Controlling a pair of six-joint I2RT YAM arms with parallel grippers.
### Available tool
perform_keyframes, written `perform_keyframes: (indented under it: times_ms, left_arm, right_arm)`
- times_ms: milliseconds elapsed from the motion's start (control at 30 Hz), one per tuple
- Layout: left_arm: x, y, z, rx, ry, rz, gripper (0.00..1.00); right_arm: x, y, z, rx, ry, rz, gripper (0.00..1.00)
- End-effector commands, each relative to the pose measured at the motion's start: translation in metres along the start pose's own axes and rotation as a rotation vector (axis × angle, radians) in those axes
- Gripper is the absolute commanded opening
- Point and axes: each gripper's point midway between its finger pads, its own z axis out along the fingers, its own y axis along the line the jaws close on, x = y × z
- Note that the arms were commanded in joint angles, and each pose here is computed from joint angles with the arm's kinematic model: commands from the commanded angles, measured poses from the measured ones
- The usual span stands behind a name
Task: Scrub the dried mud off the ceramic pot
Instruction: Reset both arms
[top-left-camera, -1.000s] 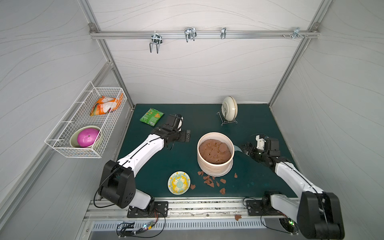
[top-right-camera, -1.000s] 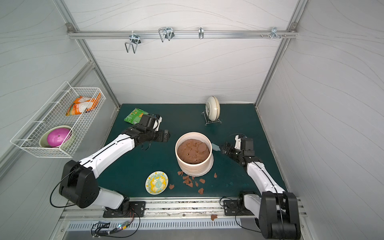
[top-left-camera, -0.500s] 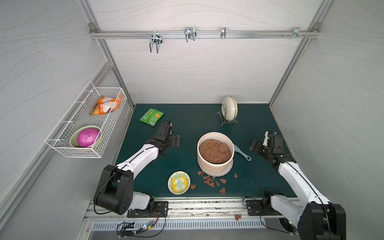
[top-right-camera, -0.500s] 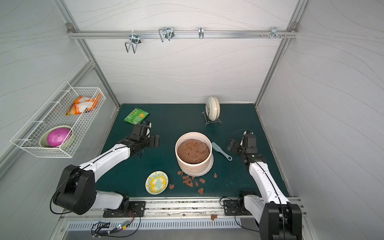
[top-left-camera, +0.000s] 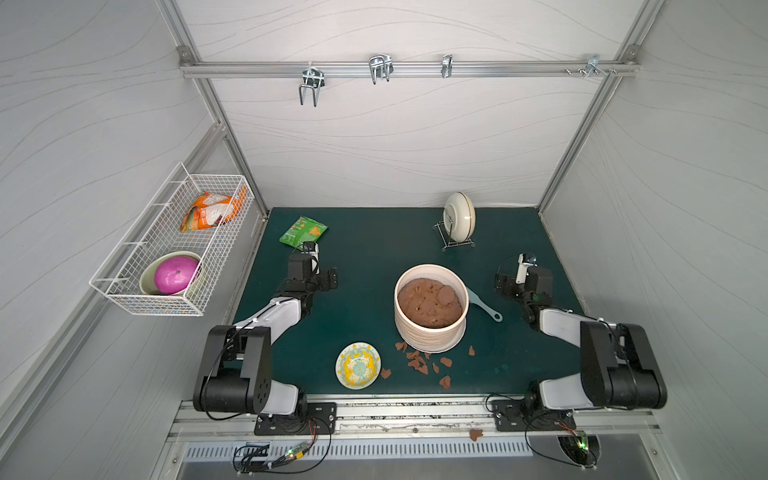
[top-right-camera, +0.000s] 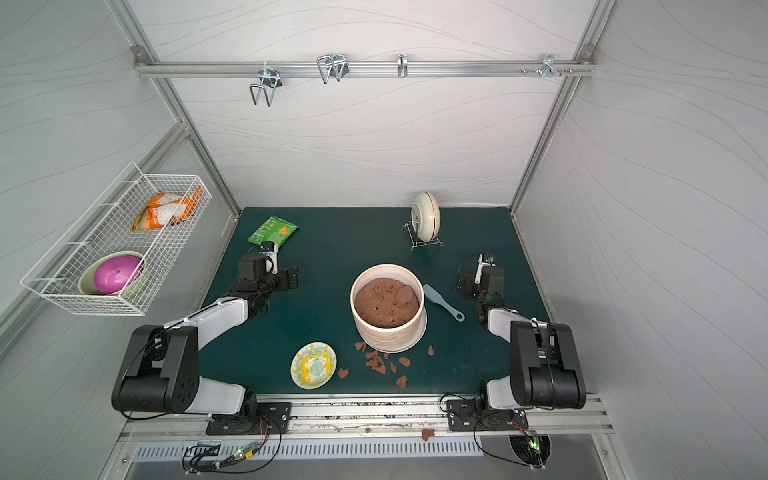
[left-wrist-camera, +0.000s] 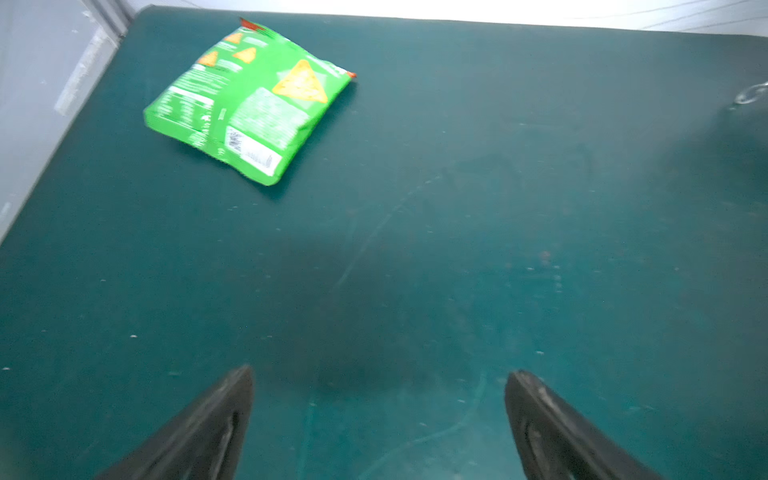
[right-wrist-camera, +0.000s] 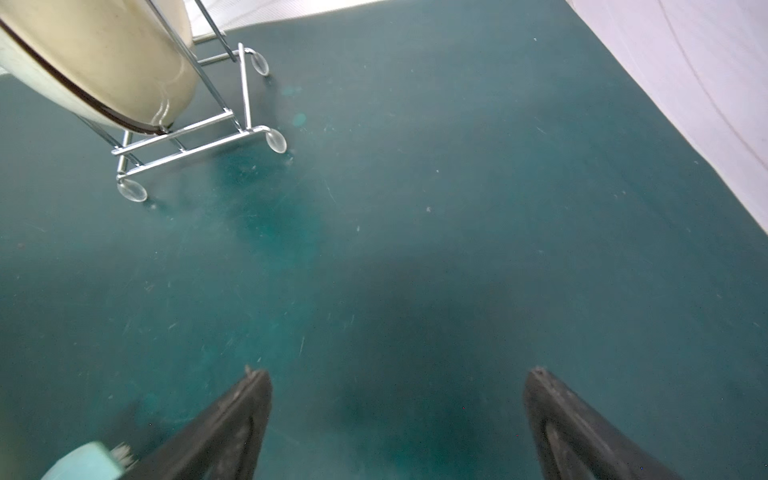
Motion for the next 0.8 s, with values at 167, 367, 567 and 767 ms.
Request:
perform_keyframes:
  times_ms: [167,367,567,767]
  left_arm:
    - [-0.016,-0.009,0.005,0.059,-0.202,0.089,1.00]
    - [-0.002,0.002,0.003,0.054,-0.267,0.045,1.00]
    - [-0.007,0.012,0.006,0.004,-0.271,0.008,1.00]
    - [-0.006,0.016,0.007,-0.018,-0.255,-0.005,1.00]
  right_arm:
    - [-0.018,0.015,0.010,-0.129,-0.142,-0.050,0.99]
    - [-0.018,0.017,0.012,-0.126,-0.126,-0.065,0.99]
    - [-0.018,0.017,0.013,-0.116,-0.124,-0.068,0.99]
    - [-0.018,0.017,0.012,-0.110,-0.124,-0.074,0.99]
